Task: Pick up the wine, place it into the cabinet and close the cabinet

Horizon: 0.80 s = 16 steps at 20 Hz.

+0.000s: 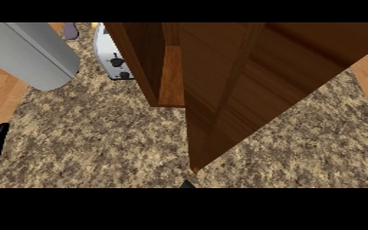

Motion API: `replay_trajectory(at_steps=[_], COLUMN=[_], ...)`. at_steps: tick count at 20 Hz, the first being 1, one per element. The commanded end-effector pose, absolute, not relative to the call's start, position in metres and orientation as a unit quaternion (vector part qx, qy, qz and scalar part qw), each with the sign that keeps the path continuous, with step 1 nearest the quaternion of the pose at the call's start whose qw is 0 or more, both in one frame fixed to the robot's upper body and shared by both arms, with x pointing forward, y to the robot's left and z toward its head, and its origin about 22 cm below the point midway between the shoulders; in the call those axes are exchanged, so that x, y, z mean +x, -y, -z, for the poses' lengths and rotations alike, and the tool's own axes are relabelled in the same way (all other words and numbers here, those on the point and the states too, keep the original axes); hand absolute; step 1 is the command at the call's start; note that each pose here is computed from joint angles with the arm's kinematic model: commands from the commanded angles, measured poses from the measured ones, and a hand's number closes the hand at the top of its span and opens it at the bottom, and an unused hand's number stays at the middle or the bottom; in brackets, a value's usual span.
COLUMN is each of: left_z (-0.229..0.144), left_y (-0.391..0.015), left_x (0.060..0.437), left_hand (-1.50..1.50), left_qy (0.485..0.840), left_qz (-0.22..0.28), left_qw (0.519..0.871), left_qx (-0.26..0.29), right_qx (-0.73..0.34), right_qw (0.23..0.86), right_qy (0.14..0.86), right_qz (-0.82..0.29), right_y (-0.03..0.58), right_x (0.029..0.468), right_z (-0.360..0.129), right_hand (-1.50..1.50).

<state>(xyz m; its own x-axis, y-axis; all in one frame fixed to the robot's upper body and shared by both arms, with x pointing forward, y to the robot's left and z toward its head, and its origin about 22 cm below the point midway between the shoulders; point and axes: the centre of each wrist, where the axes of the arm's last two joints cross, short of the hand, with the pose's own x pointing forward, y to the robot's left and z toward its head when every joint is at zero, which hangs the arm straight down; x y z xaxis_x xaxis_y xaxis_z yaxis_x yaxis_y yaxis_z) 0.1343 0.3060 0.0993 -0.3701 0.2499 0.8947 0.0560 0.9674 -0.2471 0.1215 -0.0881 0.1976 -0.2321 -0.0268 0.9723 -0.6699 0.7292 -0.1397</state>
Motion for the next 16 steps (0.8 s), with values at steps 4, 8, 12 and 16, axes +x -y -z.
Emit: replay_trajectory(at_steps=[4,8,12,16], left_z=[-0.102,-0.102,-0.085,-0.086], left_y=[-0.301,-0.304,-0.301,-0.300], left_x=[0.140,0.144,0.150,0.138], left_hand=[-1.50,-1.50,-1.50,-1.50], left_qy=[0.827,0.818,0.820,0.818], left_qz=[-0.091,-0.101,-0.111,-0.107], left_qw=[0.547,0.558,0.555,0.557], left_qx=[-0.098,-0.099,-0.086,-0.097], right_qx=[0.285,0.270,0.256,0.182], right_qw=[0.557,0.555,0.552,0.520], right_qy=[0.731,0.743,0.749,0.790], right_qz=[-0.273,-0.257,-0.263,-0.270], right_y=[0.034,0.007,-0.015,-0.030], right_x=[0.149,0.188,0.210,0.248], right_z=[-0.227,-0.246,-0.268,-0.266], right_hand=[1.50,1.50,1.50,1.50])
